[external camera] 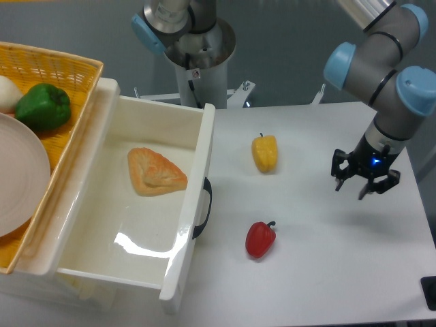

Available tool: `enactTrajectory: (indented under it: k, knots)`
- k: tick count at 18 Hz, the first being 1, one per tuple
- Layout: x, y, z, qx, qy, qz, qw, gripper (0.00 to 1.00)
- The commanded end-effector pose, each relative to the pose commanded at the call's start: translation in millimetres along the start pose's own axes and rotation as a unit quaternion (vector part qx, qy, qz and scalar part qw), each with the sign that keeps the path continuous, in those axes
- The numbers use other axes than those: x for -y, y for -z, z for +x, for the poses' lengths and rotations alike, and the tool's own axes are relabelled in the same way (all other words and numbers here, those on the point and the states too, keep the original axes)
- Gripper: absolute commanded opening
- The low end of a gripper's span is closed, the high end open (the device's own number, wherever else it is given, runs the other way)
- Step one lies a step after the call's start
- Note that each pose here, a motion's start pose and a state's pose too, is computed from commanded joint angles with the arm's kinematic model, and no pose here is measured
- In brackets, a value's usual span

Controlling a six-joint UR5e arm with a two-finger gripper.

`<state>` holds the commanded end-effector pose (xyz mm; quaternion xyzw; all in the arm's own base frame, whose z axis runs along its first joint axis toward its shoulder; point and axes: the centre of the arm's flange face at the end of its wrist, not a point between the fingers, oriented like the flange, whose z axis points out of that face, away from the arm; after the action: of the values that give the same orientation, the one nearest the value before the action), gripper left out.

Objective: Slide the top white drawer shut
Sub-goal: 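Lower the gripper against the drawer's front panel beside the handle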

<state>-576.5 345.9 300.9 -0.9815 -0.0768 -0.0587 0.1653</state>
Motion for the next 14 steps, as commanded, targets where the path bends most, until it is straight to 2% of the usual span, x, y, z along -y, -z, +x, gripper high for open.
enactTrajectory:
  k: [5,8,10,14]
  knots:
    - [14.3,-3.8,14.6,-0.020,0.045,0.029,0.9983,0.32]
    - [27.3,-7.7,26.1,-0.031,0.076,0.037,0.9959,0.17]
    - [37.3,-12.4,36.0,-0.037,0.081,0.036,0.9954,0.08]
    - [53.4,-20.0,51.8,-0.050,0.077,0.043,0.9949,0.02]
